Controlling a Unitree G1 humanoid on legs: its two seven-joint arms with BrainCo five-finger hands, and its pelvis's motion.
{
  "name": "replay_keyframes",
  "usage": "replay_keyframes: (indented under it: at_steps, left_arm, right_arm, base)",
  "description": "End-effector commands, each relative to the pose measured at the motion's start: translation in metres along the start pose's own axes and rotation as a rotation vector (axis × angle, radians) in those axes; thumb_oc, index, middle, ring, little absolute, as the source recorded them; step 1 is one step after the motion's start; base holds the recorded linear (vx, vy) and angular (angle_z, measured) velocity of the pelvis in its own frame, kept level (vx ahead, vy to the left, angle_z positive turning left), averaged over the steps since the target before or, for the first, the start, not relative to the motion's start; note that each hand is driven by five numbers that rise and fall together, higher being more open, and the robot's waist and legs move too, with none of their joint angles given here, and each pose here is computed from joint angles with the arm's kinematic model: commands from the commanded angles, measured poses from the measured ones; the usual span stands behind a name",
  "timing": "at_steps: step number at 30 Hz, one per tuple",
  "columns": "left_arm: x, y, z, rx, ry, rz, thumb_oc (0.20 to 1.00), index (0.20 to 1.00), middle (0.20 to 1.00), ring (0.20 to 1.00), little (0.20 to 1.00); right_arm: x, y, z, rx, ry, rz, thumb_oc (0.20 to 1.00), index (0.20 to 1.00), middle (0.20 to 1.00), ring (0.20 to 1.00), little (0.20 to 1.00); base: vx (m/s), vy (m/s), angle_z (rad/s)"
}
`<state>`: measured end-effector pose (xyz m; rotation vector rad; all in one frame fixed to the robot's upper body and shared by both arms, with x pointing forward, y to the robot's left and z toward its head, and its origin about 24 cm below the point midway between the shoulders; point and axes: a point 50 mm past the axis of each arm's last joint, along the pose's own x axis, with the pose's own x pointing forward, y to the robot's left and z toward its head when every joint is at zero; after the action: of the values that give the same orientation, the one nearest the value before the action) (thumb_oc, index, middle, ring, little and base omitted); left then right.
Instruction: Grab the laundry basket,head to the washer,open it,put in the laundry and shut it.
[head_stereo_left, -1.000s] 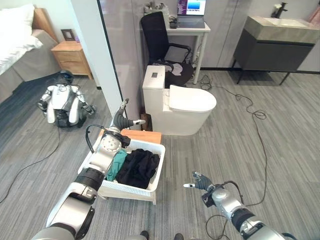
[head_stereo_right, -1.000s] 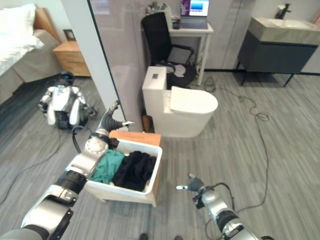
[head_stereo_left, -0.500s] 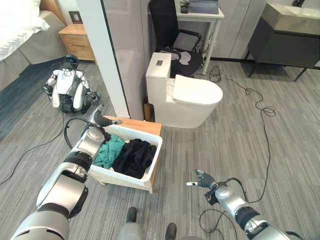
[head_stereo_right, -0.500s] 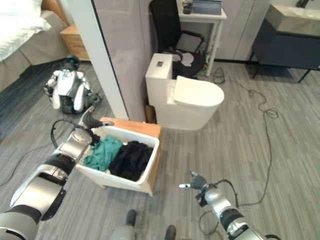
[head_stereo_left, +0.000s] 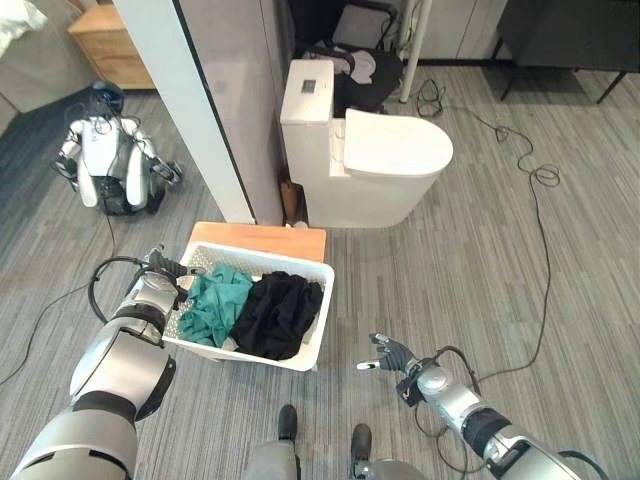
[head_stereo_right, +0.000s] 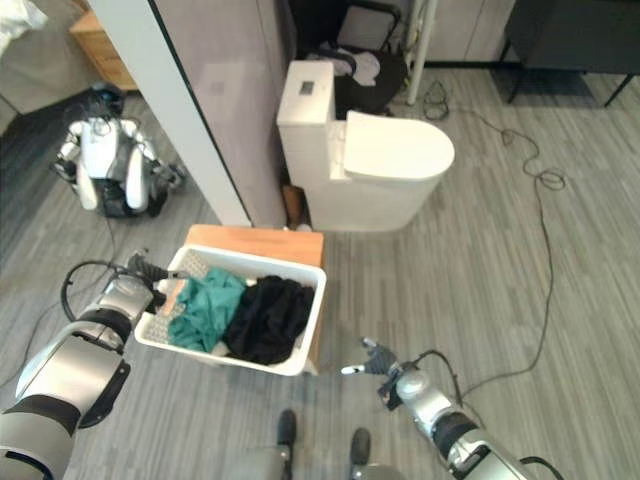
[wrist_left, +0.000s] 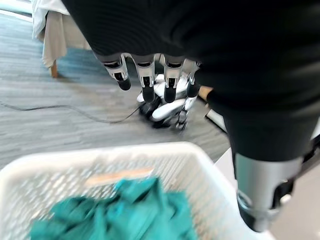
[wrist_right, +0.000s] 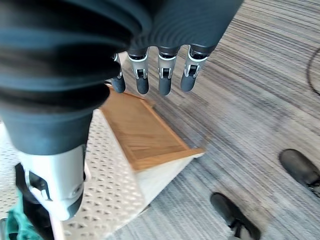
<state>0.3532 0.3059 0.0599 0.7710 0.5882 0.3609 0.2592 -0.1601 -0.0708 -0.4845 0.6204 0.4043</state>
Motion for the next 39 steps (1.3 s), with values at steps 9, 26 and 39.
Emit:
replay_keyframes:
  at_steps: [9, 26, 39]
  left_arm:
    - [0.003, 0.069, -0.007, -0.081, 0.067, 0.157, 1.000, 1.000, 1.000, 1.000, 1.000]
    - [-0.016, 0.105, 0.087, -0.206, -0.338, 0.378, 1.000, 1.000, 1.000, 1.000, 1.000]
    - [-0.024, 0.187, 0.049, -0.084, -0.144, 0.597, 1.000, 1.000, 1.000, 1.000, 1.000]
  right_arm:
    - [-0.012, -0.030, 0.032, -0.023, -0.191, -0.065, 1.000, 1.000, 1.000, 1.000, 1.000]
    - [-0.001, -0.004, 0.012, 0.055, -0.103, -0.049, 1.000, 1.000, 1.000, 1.000, 1.000]
    - [-0.004, -0.020, 0.037, 0.057, -0.213, -0.062, 1.000, 1.000, 1.000, 1.000, 1.000]
  base:
    - [-0.07, 0.002, -0.10]
    - [0.01, 0.009, 0.01]
    - [-0.01, -0.003, -0.04]
